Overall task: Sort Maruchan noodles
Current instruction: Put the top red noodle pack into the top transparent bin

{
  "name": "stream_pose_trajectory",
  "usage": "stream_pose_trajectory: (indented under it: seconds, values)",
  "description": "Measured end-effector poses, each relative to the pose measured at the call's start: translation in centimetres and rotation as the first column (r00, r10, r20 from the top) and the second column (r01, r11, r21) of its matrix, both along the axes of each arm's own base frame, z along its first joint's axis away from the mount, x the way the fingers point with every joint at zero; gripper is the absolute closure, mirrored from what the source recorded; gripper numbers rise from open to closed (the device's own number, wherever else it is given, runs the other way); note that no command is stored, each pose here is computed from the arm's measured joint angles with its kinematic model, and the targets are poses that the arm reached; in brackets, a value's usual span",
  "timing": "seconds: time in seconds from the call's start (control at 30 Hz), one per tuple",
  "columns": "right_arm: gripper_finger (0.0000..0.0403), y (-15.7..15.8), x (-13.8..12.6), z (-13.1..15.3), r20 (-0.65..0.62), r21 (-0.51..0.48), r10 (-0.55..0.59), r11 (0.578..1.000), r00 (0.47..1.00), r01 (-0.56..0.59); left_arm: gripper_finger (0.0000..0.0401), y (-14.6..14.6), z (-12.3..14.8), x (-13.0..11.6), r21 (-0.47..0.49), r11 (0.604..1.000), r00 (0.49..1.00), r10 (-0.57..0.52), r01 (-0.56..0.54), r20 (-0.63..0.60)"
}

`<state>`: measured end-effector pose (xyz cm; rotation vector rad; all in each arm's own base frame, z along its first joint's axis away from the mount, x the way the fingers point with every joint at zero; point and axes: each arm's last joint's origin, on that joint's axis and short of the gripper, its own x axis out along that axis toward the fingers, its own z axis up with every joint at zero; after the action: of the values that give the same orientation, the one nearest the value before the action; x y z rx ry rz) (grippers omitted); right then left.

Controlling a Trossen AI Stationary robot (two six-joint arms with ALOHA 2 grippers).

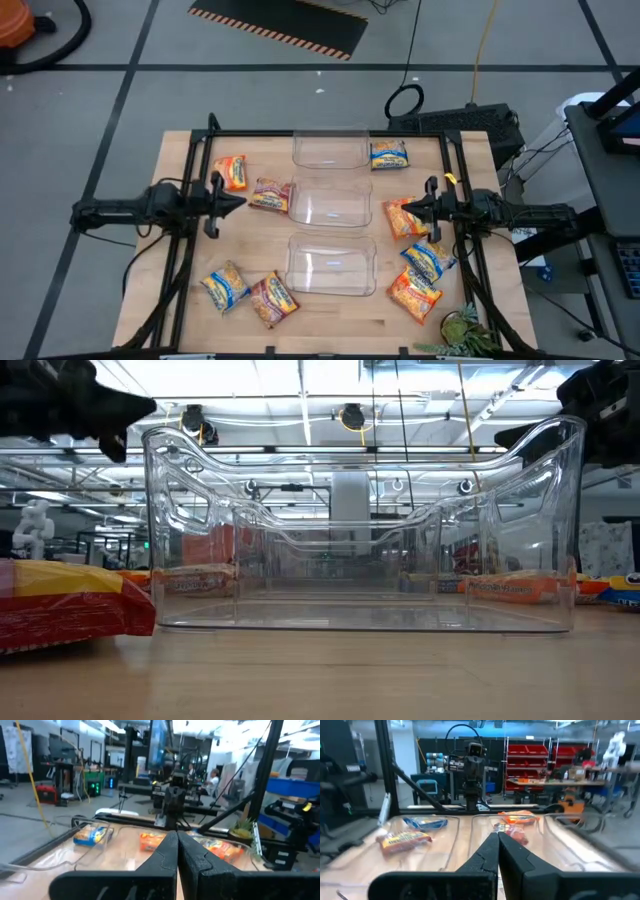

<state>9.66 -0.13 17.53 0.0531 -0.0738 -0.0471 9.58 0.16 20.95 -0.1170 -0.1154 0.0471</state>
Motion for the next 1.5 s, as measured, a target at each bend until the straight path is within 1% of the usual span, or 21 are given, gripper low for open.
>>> stream_pose_trajectory:
  seconds: [0.07, 0.17, 0.23, 0.3, 0.43, 0.6, 0.7, 0.83, 0.93, 1.0, 1.07, 1.13, 1.17, 1.23, 1.27, 1.3, 1.37, 1.5]
  values:
    - [0.0403, 0.0, 0.0, 0.0, 0.005, 0.11, 0.008, 0.994, 1.0, -0.008, 0.04, 0.0, 1.3, -0.1, -0.001, 1.0, 0.999, 0.0, 0.0, -0.032]
    - [0.0403, 0.0, 0.0, 0.0, 0.013, 0.285, 0.019, 0.958, 1.0, -0.022, 0.04, 0.0, 3.2, -0.2, -0.01, 1.0, 0.995, -0.001, 0.0, -0.096]
    - [0.0403, 0.0, 0.1, -0.1, 0.01, 0.361, 0.024, 0.932, 1.0, -0.026, 0.04, 0.0, 4.3, 0.0, -0.016, 1.0, 0.991, -0.002, -0.001, -0.136]
    - [0.0403, 0.0, 0.1, -0.2, 0.0, 0.411, 0.028, 0.911, 1.0, -0.025, 0.04, 0.0, 5.5, 0.1, -0.026, 1.0, 0.987, -0.004, 0.0, -0.163]
    - [0.0403, 0.0, 0.3, -0.8, -0.057, 0.475, 0.033, 0.88, 0.998, -0.002, 0.04, -0.2, 7.5, 0.8, -0.048, 0.999, 0.971, -0.024, 0.013, -0.238]
    - [0.0403, 0.0, 0.7, -1.4, -0.123, 0.519, 0.036, 0.854, 0.992, 0.033, 0.04, -0.5, 9.5, 1.7, -0.047, 0.998, 0.937, -0.043, 0.029, -0.346]
    - [0.0403, 0.0, 0.9, -1.6, -0.147, 0.553, 0.036, 0.831, 0.988, 0.052, 0.04, -0.6, 9.7, 2.5, -0.041, 0.999, 0.904, -0.034, 0.019, -0.427]
    - [0.0403, 0.0, 1.2, -2.1, -0.196, 0.632, 0.033, 0.769, 0.98, 0.1, 0.04, -0.6, 8.9, 3.5, -0.028, 1.0, 0.844, -0.015, -0.001, -0.537]
    - [0.0403, 0.0, 1.5, -2.5, -0.231, 0.663, 0.023, 0.735, 0.973, 0.14, 0.04, -0.6, 8.4, 4.1, -0.024, 1.0, 0.794, -0.012, -0.003, -0.608]
    - [0.0403, -0.1, 1.7, -2.4, -0.226, 0.681, -0.001, 0.715, 0.974, 0.159, 0.04, -0.6, 8.2, 4.3, -0.021, 1.0, 0.764, -0.01, -0.005, -0.645]
    - [0.0403, -0.1, 1.9, -2.0, -0.186, 0.693, -0.018, 0.706, 0.982, 0.144, 0.04, -0.6, 8.4, 4.6, -0.025, 1.0, 0.757, -0.01, -0.008, -0.654]
    - [0.0403, -0.1, 2.2, -1.9, -0.179, 0.699, -0.023, 0.701, 0.984, 0.144, 0.04, -0.6, 8.5, 4.8, -0.024, 1.0, 0.749, -0.009, -0.009, -0.663]
    - [0.0403, 0.0, 2.3, -1.4, -0.167, 0.706, -0.03, 0.694, 0.985, 0.141, 0.04, -0.6, 8.5, 4.9, -0.024, 1.0, 0.748, -0.009, -0.009, -0.664]
    - [0.0403, 0.1, 2.7, 0.5, -0.129, 0.726, -0.042, 0.677, 0.991, 0.123, 0.04, -0.6, 8.6, 5.0, -0.024, 1.0, 0.75, -0.009, -0.009, -0.662]
    - [0.0403, 0.2, 2.9, 1.4, -0.124, 0.724, -0.047, 0.678, 0.991, 0.122, 0.04, -0.6, 8.6, 5.0, -0.023, 1.0, 0.748, -0.008, -0.01, -0.663]
    - [0.0403, 0.3, 3.2, 2.4, -0.118, 0.716, -0.043, 0.689, 0.992, 0.115, 0.04, -0.6, 8.5, 5.0, -0.023, 1.0, 0.747, -0.007, -0.011, -0.665]
    - [0.0403, 0.7, 3.8, 4.5, -0.104, 0.682, -0.024, 0.726, 0.994, 0.089, 0.04, -0.6, 8.5, 4.9, -0.013, 1.0, 0.744, 0.001, -0.013, -0.668]
    - [0.0403, 1.3, 4.9, 8.6, -0.14, 0.588, -0.012, 0.803, 0.99, 0.093, 0.04, -0.6, 8.5, 4.9, -0.003, 1.0, 0.744, 0.006, -0.01, -0.668]
